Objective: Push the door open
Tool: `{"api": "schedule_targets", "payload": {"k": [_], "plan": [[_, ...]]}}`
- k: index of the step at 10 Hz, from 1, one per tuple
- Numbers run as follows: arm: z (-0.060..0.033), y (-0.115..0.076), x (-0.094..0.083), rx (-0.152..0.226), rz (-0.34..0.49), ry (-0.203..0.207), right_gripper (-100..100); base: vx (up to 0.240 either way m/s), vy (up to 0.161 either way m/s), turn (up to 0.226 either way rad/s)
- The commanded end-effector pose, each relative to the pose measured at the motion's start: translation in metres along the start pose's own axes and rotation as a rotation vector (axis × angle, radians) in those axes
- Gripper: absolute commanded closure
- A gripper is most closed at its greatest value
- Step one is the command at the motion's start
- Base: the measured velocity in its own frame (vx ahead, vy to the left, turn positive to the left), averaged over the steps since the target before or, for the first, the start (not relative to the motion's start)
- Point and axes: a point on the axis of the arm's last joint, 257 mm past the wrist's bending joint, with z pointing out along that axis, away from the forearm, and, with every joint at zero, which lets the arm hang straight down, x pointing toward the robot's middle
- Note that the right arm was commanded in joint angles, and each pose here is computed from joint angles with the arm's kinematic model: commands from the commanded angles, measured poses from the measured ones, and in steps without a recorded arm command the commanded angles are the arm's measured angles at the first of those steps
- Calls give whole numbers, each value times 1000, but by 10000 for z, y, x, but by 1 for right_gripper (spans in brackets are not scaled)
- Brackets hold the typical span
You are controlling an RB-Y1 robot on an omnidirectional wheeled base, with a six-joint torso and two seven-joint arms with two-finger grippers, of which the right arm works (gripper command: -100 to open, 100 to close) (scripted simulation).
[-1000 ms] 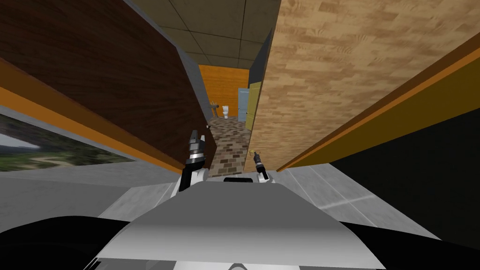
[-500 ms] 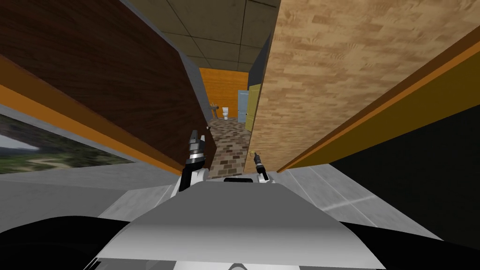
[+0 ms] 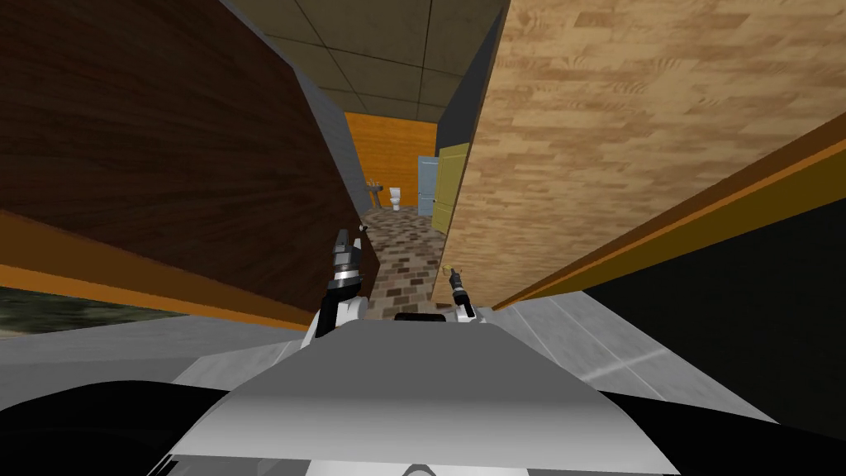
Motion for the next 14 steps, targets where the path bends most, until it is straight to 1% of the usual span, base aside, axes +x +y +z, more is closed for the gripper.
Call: {"api": "schedule_targets", "payload": {"k": [1, 5, 6, 7, 9, 10, 11, 14], "plan": [[16, 34, -180, -8, -6, -38, 100, 211, 93, -68], [-3, 43, -486, -9, -7, -115, 100, 191, 98, -73], [-3, 43, -486, -9, -7, -115, 100, 141, 52, -36], [-16, 45, -605, -10, -8, -145, 100, 152, 68, -65], [-16, 45, -605, -10, -8, -145, 100, 86, 45, -22], [-32, 48, -723, -10, -8, -175, 100, 108, 55, -44], [-45, 49, -799, -10, -8, -195, 100, 179, 84, -111], [-80, 51, -978, -10, -7, -242, 100, 173, 105, -83]]}}
